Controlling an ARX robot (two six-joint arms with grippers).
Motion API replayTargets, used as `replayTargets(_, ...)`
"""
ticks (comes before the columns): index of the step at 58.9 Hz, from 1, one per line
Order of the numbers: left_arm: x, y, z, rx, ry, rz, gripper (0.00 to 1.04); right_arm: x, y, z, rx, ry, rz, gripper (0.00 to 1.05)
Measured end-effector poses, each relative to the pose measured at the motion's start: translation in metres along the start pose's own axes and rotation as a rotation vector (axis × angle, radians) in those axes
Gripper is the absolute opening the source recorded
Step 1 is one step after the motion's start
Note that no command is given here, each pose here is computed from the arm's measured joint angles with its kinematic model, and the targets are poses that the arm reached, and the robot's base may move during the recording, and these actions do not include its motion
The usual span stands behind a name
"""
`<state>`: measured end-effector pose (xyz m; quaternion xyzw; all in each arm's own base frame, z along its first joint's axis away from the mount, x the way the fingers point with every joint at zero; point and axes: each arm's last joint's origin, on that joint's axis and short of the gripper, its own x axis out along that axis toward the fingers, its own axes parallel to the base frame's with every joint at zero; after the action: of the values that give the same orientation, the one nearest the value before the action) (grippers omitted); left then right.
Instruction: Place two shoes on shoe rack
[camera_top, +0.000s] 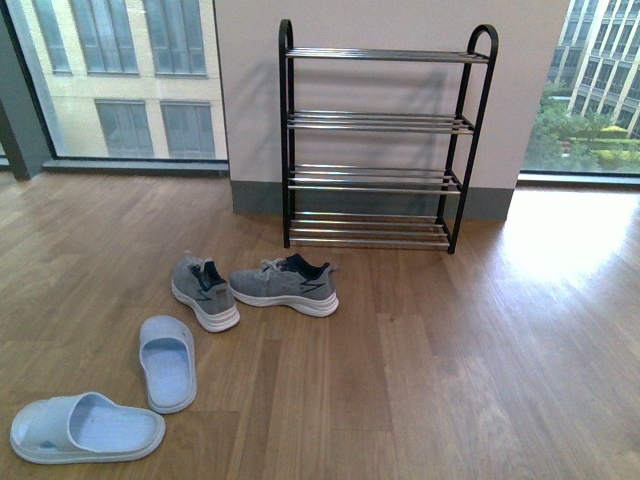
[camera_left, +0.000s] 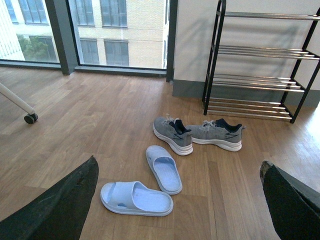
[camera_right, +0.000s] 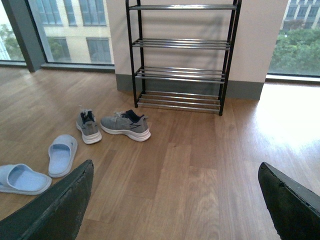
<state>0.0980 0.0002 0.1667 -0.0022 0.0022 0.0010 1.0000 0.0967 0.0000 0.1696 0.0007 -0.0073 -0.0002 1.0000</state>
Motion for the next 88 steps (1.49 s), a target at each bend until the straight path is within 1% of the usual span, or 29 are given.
replayTargets(88,0.0000,0.0000,0.0000,0.000,0.000,0.000,0.95,0.0000,0.0000,0.0000,0.000,0.000,0.000,0.95)
